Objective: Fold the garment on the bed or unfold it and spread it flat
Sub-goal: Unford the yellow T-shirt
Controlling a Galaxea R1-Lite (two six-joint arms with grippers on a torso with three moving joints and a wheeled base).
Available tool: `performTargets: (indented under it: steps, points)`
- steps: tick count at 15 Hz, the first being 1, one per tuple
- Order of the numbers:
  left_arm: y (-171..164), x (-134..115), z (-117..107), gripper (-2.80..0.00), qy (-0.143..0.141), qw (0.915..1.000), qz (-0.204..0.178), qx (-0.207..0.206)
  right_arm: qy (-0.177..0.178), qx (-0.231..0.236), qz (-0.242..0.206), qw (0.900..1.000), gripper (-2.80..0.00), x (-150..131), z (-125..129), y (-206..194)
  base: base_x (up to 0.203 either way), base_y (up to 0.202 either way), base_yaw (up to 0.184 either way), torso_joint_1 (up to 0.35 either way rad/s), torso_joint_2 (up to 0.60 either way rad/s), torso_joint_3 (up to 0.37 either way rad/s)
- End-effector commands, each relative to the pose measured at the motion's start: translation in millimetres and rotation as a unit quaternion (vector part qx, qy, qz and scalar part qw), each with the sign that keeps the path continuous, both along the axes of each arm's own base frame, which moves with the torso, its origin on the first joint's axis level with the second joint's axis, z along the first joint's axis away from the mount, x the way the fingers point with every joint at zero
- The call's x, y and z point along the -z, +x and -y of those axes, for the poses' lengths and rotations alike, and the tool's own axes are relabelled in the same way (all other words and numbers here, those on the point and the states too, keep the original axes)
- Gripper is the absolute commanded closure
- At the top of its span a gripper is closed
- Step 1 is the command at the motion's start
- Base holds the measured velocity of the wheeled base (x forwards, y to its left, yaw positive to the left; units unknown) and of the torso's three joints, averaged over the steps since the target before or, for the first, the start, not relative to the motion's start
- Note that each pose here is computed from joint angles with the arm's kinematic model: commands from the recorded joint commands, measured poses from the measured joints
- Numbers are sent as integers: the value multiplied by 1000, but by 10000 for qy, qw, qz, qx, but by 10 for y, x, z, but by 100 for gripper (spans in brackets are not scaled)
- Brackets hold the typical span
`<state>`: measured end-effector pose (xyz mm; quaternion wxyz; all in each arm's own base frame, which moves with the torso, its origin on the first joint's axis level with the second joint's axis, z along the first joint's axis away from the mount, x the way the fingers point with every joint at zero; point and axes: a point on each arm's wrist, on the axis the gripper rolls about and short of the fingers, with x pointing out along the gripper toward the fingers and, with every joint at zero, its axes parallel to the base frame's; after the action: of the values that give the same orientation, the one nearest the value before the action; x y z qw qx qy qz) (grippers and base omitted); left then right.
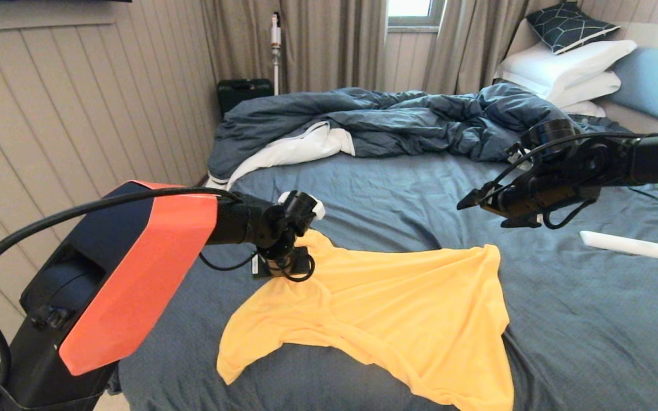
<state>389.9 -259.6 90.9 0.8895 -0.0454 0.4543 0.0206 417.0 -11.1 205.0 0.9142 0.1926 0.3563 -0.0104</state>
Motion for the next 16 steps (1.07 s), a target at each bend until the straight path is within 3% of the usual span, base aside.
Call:
performTargets:
  steps: [1, 7, 12, 16]
  points:
    - [-15, -18, -4, 0, -3, 10000, -2, -25, 13, 6, -24, 10000, -280, 13, 4, 5, 0, 0, 0, 0, 0, 0]
    - [-96, -80, -65, 0, 177, 9996, -49, -236, 19, 4, -33, 10000, -280, 12, -3, 0, 0, 0, 0, 0, 0, 0]
    - [-96, -27, -21, 0, 159, 9996, -56, -219, 45, -95, -120, 9999, -280, 48, -91, -10, 0, 0, 0, 0, 0, 0]
    - [-87, -6, -5, 0, 157, 9996, -53, -210, 194, -911, -223, 9954, -280, 112, -722, -14, 0, 0, 0, 0, 0, 0]
